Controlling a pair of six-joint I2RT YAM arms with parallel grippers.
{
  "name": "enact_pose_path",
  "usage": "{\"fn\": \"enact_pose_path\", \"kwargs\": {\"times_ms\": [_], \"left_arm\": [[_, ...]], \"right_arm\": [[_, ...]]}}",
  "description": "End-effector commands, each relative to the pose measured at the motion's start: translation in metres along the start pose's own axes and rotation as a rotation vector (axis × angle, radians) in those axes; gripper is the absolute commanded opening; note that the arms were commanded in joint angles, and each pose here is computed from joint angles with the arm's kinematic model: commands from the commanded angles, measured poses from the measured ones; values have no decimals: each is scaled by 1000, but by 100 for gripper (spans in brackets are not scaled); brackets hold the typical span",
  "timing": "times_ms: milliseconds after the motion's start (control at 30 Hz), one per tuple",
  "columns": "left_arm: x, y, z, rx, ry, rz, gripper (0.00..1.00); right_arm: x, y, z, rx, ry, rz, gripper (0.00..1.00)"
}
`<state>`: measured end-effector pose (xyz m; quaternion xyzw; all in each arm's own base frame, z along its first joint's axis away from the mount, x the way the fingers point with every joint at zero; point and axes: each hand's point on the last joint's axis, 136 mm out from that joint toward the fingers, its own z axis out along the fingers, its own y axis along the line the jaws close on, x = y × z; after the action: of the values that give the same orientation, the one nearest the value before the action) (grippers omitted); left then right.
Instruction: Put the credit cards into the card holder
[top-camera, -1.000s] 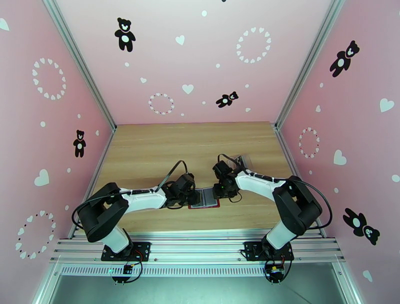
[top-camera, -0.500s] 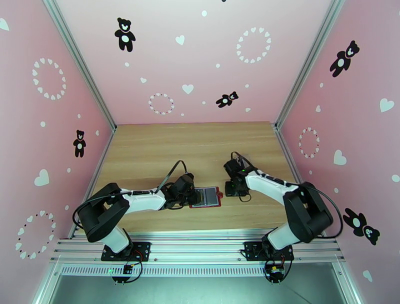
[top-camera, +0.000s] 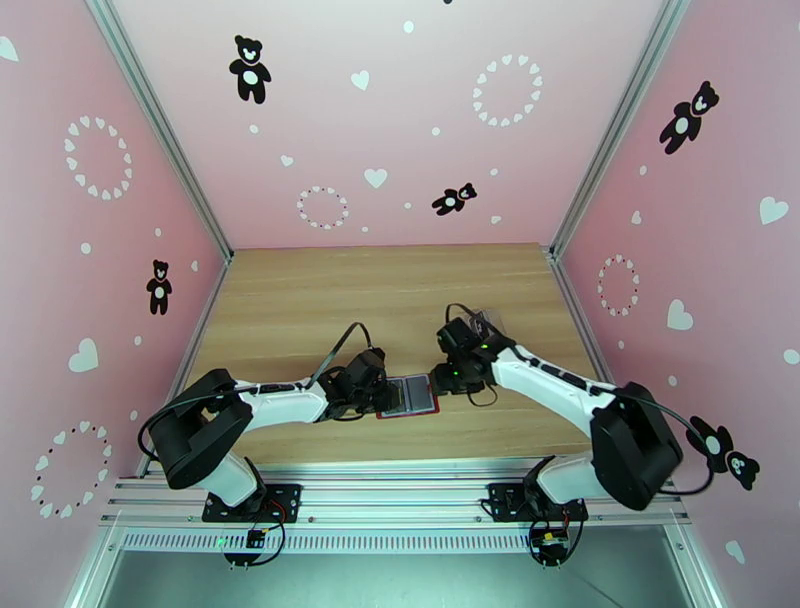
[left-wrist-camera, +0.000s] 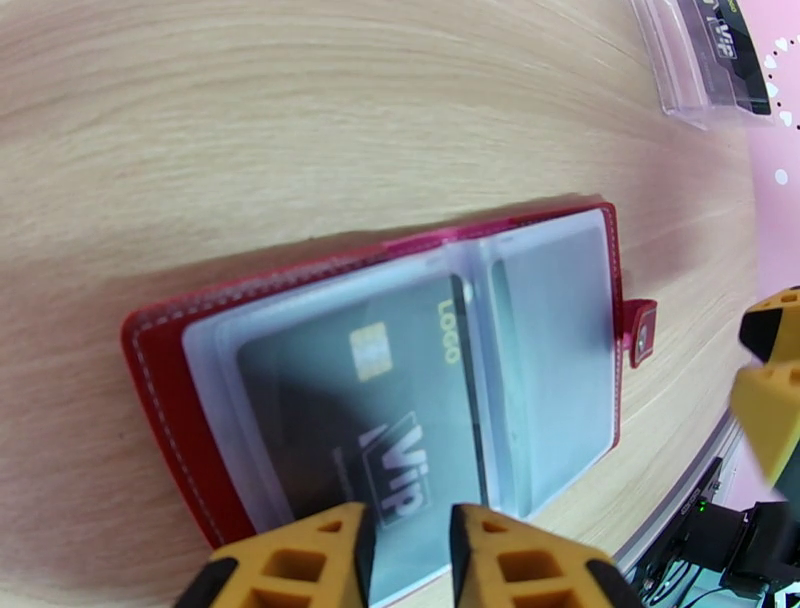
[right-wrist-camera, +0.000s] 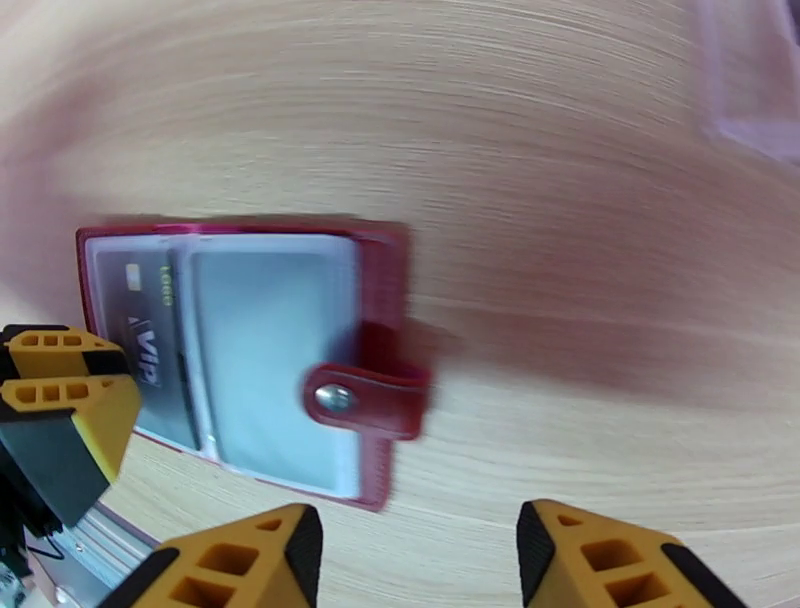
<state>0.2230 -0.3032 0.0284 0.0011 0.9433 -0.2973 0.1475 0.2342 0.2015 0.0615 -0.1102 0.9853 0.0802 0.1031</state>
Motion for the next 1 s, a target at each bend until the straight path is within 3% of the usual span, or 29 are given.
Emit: {"fn": "enact_pose_path", "kwargs": {"times_ms": [0,267,533,967], "left_arm": [[15,20,-3,-73,35,-7,28],[17,23,-3,-74,36,-11,28],[17,23,-3,-73,35,-10,28],[18,24,-4,-77,38,-7,28]], "right_arm": [[-2,1,2,122,12,-36,59],[0,13,19,287,59,-150,59],[-1,12,32,360,82,-183,59],[-10,-2,31,469,65,-206,46]]}}
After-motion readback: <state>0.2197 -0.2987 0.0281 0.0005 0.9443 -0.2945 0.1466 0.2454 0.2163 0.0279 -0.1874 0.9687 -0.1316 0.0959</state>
